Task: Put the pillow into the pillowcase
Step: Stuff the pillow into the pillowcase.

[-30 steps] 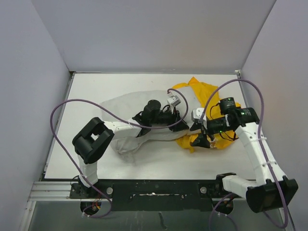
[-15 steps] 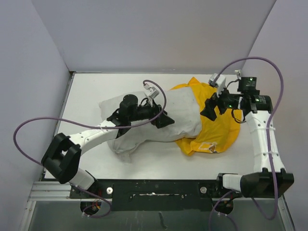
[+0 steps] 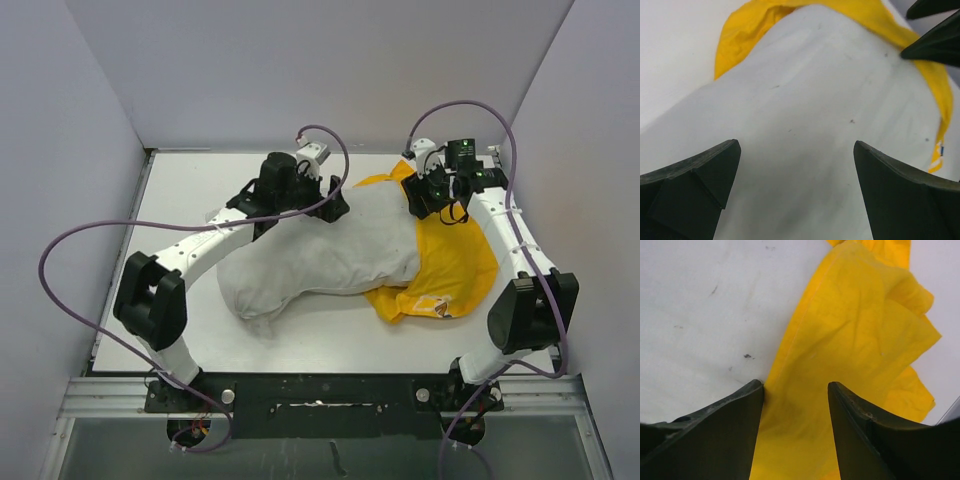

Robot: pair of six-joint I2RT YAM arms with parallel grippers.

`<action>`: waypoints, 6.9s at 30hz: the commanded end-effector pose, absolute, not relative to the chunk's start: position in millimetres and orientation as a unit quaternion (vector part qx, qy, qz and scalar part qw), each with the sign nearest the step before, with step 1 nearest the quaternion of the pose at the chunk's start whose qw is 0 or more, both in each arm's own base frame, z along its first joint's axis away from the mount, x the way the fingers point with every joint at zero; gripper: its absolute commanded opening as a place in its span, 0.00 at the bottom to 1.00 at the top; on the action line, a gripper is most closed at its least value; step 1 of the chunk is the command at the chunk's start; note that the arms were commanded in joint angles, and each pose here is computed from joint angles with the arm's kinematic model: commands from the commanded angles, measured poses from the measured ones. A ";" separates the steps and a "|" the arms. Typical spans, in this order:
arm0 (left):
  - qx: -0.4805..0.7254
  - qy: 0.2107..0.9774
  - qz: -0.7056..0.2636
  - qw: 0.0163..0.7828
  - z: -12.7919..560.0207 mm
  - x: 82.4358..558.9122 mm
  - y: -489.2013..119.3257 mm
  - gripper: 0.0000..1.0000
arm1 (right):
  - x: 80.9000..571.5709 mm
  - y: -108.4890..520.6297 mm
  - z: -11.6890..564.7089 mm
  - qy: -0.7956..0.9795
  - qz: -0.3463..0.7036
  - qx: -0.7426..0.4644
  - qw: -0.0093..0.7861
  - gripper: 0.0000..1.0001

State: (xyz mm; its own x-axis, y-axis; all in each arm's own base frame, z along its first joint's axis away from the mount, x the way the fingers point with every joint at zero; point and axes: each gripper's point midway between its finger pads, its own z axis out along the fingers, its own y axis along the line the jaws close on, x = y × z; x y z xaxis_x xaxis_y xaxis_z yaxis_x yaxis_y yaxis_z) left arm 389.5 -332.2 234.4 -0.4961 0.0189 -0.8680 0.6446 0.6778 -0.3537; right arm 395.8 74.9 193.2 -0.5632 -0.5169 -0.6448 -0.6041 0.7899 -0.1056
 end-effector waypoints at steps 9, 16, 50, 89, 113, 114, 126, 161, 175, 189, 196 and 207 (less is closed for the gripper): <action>0.297 0.812 -0.330 0.378 163.1 376.3 -358.5 0.66 | 425.0 79.9 210.8 0.871 0.059 -0.315 0.373 0.36; 0.359 0.735 -0.409 0.403 184.0 360.8 -383.9 0.10 | 422.2 137.0 234.4 0.837 0.167 -0.358 0.379 0.00; 0.350 0.670 -0.333 0.564 262.7 301.0 -320.2 0.91 | 275.4 116.2 298.2 0.666 0.254 -0.456 0.532 0.98; 0.553 0.578 -0.196 0.568 187.1 282.6 -425.9 0.00 | 305.3 74.3 196.3 0.825 0.121 -0.389 0.391 0.00; 0.450 0.582 -0.382 0.559 220.7 274.0 -450.1 0.00 | 312.0 97.5 165.3 0.836 0.263 -0.370 0.308 0.09; 0.457 0.581 -0.391 0.548 214.5 268.5 -451.1 0.00 | 302.3 99.9 166.8 0.826 0.278 -0.382 0.309 0.15; 0.373 0.637 -0.470 0.483 240.6 247.3 -394.0 0.82 | 285.6 78.7 286.0 0.750 0.211 -0.416 0.469 0.77; 0.352 0.622 -0.515 0.473 302.6 364.2 -364.0 0.00 | 409.1 214.9 296.8 0.743 0.332 -0.427 0.394 0.00; 0.485 0.442 -0.398 0.641 360.1 256.5 -349.5 0.00 | 309.3 185.6 246.6 0.684 0.302 -0.527 0.404 0.10; 0.558 0.511 -0.411 0.509 199.4 187.8 -373.0 0.00 | 231.3 111.3 275.9 0.677 0.297 -0.485 0.467 0.62; 0.566 0.504 -0.421 0.498 196.0 167.0 -385.7 0.00 | 307.4 93.3 290.6 0.792 0.202 -0.360 0.450 0.74; 0.571 0.498 -0.427 0.494 195.6 148.1 -392.1 0.00 | 361.8 75.5 242.1 0.859 0.058 -0.337 0.381 0.61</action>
